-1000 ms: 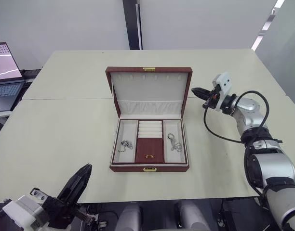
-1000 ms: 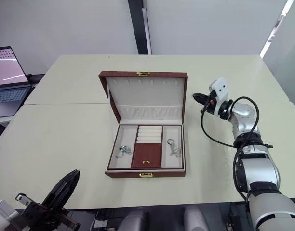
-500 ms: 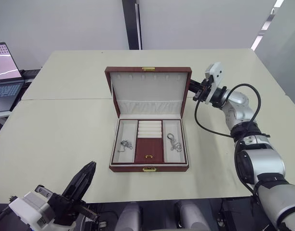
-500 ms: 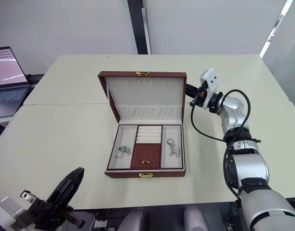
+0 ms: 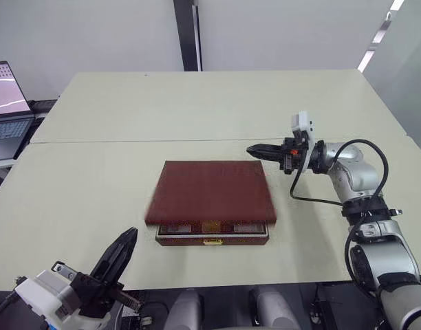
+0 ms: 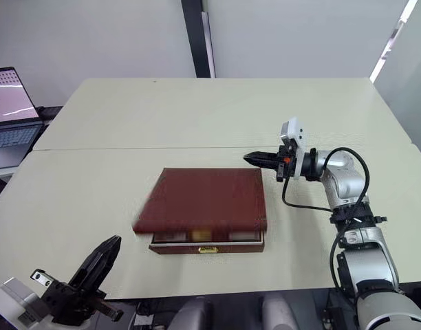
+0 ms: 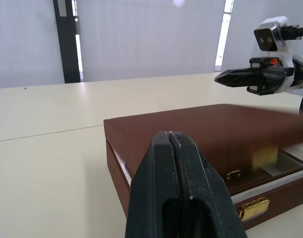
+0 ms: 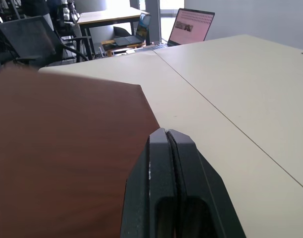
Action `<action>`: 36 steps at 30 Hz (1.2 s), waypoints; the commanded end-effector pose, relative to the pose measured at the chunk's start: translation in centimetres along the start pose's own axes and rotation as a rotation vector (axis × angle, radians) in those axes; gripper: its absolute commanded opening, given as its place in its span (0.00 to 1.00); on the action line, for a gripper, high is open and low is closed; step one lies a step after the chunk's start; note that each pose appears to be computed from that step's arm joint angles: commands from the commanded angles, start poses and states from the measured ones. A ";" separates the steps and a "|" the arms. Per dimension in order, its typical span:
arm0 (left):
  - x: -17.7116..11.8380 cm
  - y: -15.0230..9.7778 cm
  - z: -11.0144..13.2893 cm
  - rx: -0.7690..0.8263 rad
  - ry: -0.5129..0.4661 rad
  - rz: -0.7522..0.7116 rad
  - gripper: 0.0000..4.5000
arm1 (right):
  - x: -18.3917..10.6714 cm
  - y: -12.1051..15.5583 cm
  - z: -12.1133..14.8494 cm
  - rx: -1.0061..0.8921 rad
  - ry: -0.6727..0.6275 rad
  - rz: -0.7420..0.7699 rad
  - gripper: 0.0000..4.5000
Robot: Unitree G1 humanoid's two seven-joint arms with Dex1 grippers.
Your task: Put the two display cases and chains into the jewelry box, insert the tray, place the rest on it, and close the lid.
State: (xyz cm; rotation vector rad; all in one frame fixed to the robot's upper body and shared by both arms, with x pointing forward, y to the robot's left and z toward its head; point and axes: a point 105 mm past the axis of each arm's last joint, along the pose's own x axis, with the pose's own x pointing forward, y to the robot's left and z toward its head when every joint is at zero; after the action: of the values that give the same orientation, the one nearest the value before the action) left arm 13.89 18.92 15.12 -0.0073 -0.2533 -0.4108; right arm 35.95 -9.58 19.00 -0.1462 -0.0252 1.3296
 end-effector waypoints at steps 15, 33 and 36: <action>2.6 7.4 -1.3 0.017 0.126 0.114 0.20 | -7.9 -0.6 -2.0 -0.037 0.049 -0.312 0.36; 6.3 18.5 -4.5 0.020 0.322 -0.037 0.99 | -20.3 2.4 -8.2 0.071 0.308 -0.593 1.00; 6.6 18.4 -4.7 0.026 0.338 -0.051 0.99 | -20.8 2.4 -8.2 0.071 0.314 -0.617 1.00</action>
State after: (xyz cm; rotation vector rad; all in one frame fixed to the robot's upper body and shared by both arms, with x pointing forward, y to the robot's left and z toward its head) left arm 28.13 32.67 12.27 0.0491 0.0822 -0.4499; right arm 29.49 -29.18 10.47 -0.2329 0.2711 0.7082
